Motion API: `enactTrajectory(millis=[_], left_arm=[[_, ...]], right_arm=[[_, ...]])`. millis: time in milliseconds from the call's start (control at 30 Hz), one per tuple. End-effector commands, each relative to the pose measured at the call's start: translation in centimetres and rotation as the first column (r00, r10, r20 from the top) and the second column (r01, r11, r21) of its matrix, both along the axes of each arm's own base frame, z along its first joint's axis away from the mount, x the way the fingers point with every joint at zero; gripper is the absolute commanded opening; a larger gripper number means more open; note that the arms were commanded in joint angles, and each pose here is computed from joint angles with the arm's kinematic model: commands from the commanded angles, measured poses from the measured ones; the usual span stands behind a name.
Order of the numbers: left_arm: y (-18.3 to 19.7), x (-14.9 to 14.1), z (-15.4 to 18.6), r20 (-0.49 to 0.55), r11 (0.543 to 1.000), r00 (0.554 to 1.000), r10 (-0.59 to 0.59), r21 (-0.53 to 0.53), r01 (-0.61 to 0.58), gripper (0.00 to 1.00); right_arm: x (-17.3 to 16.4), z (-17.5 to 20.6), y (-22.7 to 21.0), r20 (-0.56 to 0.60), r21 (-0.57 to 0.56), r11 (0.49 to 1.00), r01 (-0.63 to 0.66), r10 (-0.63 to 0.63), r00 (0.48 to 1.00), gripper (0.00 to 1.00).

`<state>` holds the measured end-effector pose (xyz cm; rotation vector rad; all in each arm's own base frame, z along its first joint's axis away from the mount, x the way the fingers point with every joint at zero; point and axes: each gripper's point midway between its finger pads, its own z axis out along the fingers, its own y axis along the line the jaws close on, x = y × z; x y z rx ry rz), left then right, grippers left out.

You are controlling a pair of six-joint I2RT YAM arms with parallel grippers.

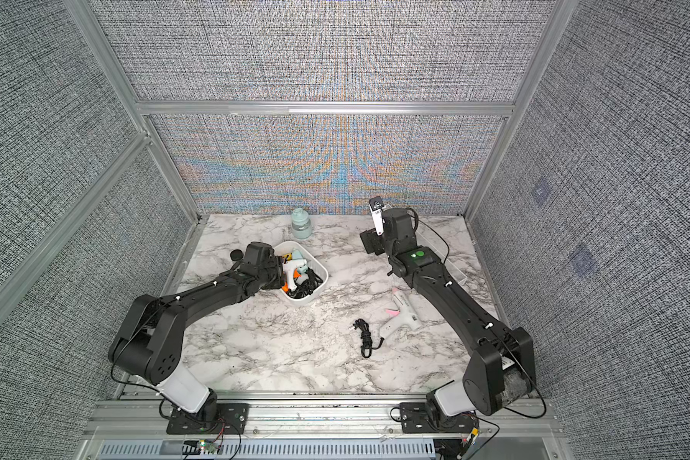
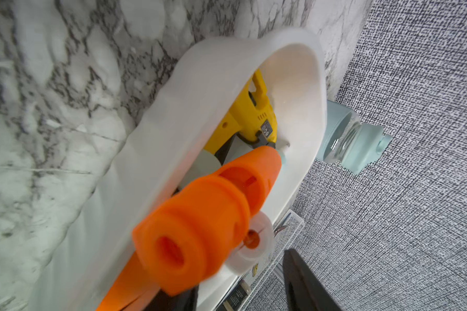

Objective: Put the hot melt glue gun into the storage box
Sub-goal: Place the hot melt adhesive gun in the storage box, then pick up the hot melt adhesive gun from the center of the board.

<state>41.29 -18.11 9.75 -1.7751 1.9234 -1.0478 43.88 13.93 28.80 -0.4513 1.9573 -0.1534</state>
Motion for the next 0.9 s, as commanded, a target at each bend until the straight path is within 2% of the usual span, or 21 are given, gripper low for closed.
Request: enactTrajectory(millis=[0,67,233,300,433,500,567,633,700,800,867], left_arm=[[0.2,-0.7,-0.4,-0.024,1.000,1.000,-0.015,0.018,0.015,0.62],[0.4,-1.0,0.4,-0.008,0.999,1.000,-0.023,0.029,0.023,0.69],[1.4,-1.4,4.2,0.050,0.994,0.997,-0.060,0.091,0.055,0.97],[1.4,-1.3,6.2,0.092,0.990,0.991,-0.093,0.118,0.082,1.00],[0.8,-1.3,9.0,0.164,0.981,0.973,-0.160,0.135,0.138,1.00],[0.9,-1.7,10.5,0.200,0.978,0.963,-0.178,0.142,0.151,1.00],[1.4,-2.0,12.2,0.245,0.972,0.950,-0.196,0.178,0.154,1.00],[2.4,-2.6,14.6,0.283,0.950,0.931,-0.232,0.270,0.155,1.00],[4.0,-3.4,16.8,0.294,0.907,0.913,-0.284,0.392,0.156,1.00],[6.0,-4.8,19.4,0.263,0.812,0.891,-0.370,0.557,0.173,1.00],[7.0,-5.5,20.3,0.238,0.754,0.880,-0.410,0.632,0.181,1.00]], right_arm=[[0.1,0.4,-0.2,0.012,0.010,1.000,0.019,-0.019,1.000,0.99],[0.2,0.6,-0.7,0.002,0.035,0.998,0.058,-0.058,0.998,0.99],[0.4,-0.6,-2.4,-0.127,0.109,0.973,0.202,-0.188,0.974,0.99],[0.3,-1.9,-2.8,-0.212,0.166,0.945,0.280,-0.243,0.946,0.99],[-1.1,-5.3,-2.2,-0.351,0.276,0.887,0.370,-0.266,0.898,0.99],[-2.5,-7.2,-1.8,-0.422,0.345,0.839,0.420,-0.262,0.868,0.99],[-4.1,-9.4,-1.9,-0.498,0.362,0.799,0.481,-0.270,0.824,0.99],[-5.8,-11.8,-2.4,-0.563,0.322,0.785,0.529,-0.291,0.774,0.99],[-7.6,-14.1,-4.3,-0.607,0.209,0.785,0.584,-0.364,0.706,0.99],[-10.0,-16.9,-7.1,-0.661,0.050,0.784,0.619,-0.439,0.609,0.99],[-11.2,-18.0,-8.2,-0.672,-0.018,0.787,0.617,-0.466,0.575,0.99]])
